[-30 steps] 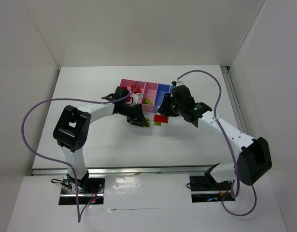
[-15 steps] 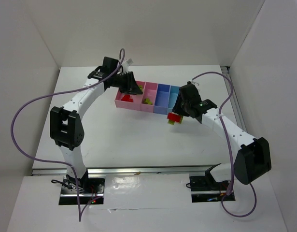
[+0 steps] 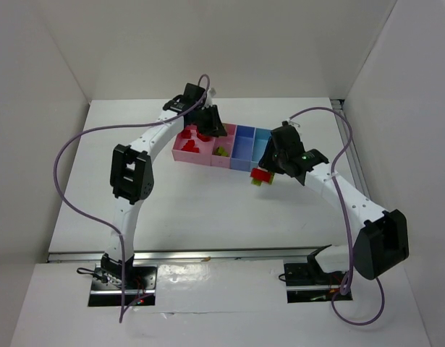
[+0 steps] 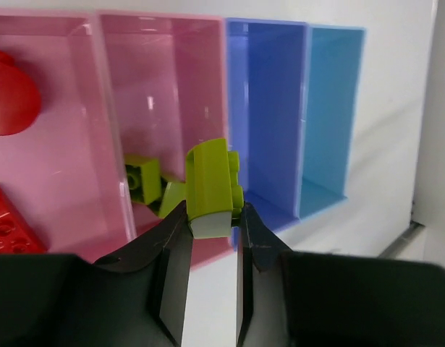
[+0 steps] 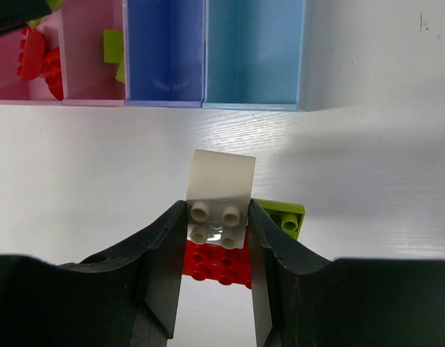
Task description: Sort the legos into containers by color
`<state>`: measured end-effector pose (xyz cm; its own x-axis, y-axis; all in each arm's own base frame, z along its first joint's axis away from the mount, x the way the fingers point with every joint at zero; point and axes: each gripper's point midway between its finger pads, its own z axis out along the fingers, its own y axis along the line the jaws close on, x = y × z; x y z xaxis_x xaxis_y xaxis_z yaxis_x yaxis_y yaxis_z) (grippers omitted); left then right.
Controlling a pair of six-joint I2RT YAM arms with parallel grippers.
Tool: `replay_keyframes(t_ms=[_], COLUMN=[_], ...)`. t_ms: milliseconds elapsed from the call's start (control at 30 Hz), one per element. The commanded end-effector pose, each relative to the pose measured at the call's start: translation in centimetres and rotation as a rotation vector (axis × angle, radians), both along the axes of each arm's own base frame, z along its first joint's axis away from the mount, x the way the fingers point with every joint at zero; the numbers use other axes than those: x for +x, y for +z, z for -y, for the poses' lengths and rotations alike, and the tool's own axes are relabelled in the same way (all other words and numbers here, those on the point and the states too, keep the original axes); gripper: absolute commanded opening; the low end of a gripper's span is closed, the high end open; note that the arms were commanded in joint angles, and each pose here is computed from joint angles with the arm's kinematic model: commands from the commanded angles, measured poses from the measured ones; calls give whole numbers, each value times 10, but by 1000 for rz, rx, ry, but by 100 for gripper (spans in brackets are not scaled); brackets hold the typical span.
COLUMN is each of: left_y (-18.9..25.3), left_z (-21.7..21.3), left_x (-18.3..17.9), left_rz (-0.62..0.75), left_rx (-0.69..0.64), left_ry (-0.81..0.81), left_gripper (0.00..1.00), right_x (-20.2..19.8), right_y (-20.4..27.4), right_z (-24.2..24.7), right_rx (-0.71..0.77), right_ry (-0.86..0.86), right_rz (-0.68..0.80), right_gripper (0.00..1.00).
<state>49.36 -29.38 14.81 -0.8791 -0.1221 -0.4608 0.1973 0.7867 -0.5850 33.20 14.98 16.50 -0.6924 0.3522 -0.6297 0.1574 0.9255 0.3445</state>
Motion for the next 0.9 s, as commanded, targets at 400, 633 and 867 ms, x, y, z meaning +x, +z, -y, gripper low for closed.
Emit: replay_keyframes(t_ms=[400,633,867], left_y=[24,59,58], left_z=[2,27,56], left_x=[-12,-104,-174], left_rz=[33,27,28], left_rx=[24,-206,-333], left_ry=[-14,-369,-564], left_gripper=[80,84,89], right_x=[-4,-4,-1], right_y=[19,13,14], right_z=[-1,-4,-13], right_rx=[39,57,107], right_ry=[14,12,37], right_rz=[44,27,31], right_gripper=[17,17,17])
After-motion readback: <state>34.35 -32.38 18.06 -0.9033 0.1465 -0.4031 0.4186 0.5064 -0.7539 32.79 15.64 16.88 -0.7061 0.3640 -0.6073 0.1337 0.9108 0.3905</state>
